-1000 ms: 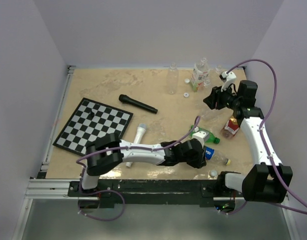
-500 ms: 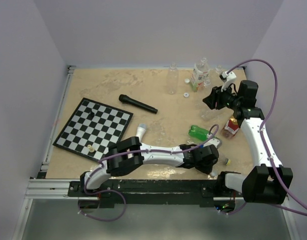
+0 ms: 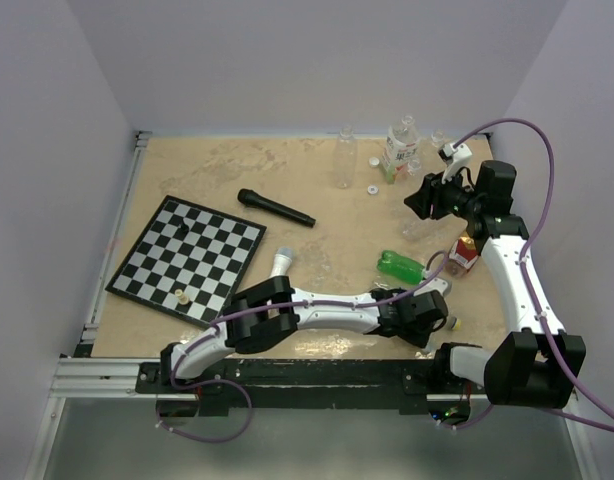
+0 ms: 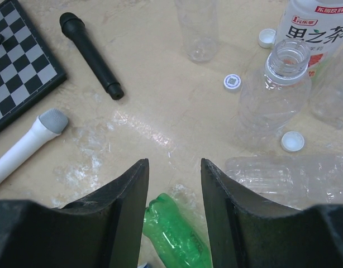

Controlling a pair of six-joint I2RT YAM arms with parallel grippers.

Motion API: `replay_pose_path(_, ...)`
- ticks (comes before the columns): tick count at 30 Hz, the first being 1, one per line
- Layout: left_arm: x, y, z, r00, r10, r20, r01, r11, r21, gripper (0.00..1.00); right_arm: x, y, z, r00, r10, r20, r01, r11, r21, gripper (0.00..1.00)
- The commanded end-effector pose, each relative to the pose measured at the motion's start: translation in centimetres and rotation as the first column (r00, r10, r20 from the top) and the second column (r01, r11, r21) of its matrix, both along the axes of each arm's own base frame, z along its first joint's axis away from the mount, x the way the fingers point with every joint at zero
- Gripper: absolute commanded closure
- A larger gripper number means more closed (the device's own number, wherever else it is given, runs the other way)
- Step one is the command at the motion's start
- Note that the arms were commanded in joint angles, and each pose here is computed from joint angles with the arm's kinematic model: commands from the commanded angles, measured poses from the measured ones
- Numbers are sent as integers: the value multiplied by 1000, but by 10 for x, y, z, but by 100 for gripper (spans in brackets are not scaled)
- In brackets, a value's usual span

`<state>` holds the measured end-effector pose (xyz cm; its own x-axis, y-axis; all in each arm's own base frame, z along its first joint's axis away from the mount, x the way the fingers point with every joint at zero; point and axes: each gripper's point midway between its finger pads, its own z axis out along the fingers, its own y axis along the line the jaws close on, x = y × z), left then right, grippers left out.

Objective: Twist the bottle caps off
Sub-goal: Pick up the bottle cap from the corner of the board.

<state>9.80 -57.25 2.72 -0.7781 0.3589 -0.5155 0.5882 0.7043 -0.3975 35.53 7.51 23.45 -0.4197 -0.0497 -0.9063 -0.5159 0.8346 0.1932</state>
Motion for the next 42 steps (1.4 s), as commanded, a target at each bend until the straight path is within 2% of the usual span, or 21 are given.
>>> replay_pose_path(1, -2, 4, -5, 998, -27, 53, 24, 998, 63, 71, -3, 5, 16, 999, 28, 44, -29, 999, 15, 54)
replay_pose_path(6, -4, 15, -13, 994, -69, 88, 58, 990, 130, 80, -3, 5, 15, 999, 27, 41, -28, 1000, 14, 54)
replay_pose_path(11, -9, 18, -10, 988, -114, 108, 98, 984, 146, 87, -2, 4, 14, 999, 23, 38, -24, 1000, 12, 54)
replay_pose_path(14, -10, 21, -5, 984, -133, 116, 117, 983, 140, 100, -2, 4, 12, 999, 24, 35, -24, 1000, 9, 54)
replay_pose_path(20, -6, 68, 1, 983, -110, 150, 85, 983, 164, 100, -2, 3, 12, 999, 23, 33, -23, 1000, 3, 54)
replay_pose_path(26, 3, 124, 17, 980, -101, 173, 80, 989, 125, 100, -3, 4, 11, 999, 28, 34, -28, 1000, 3, 53)
replay_pose_path(31, 34, 170, 31, 978, -51, 204, 31, 995, 99, 100, -3, 5, 9, 999, 33, 29, -34, 999, 3, 54)
replay_pose_path(36, 91, 211, 46, 957, 54, 287, -85, 991, 99, 100, -3, 5, 8, 999, 37, 29, -37, 999, 0, 54)
replay_pose_path(42, 165, 220, 73, 907, 180, 381, -213, 976, 45, 100, -2, 4, 4, 999, 37, 19, -37, 999, -2, 54)
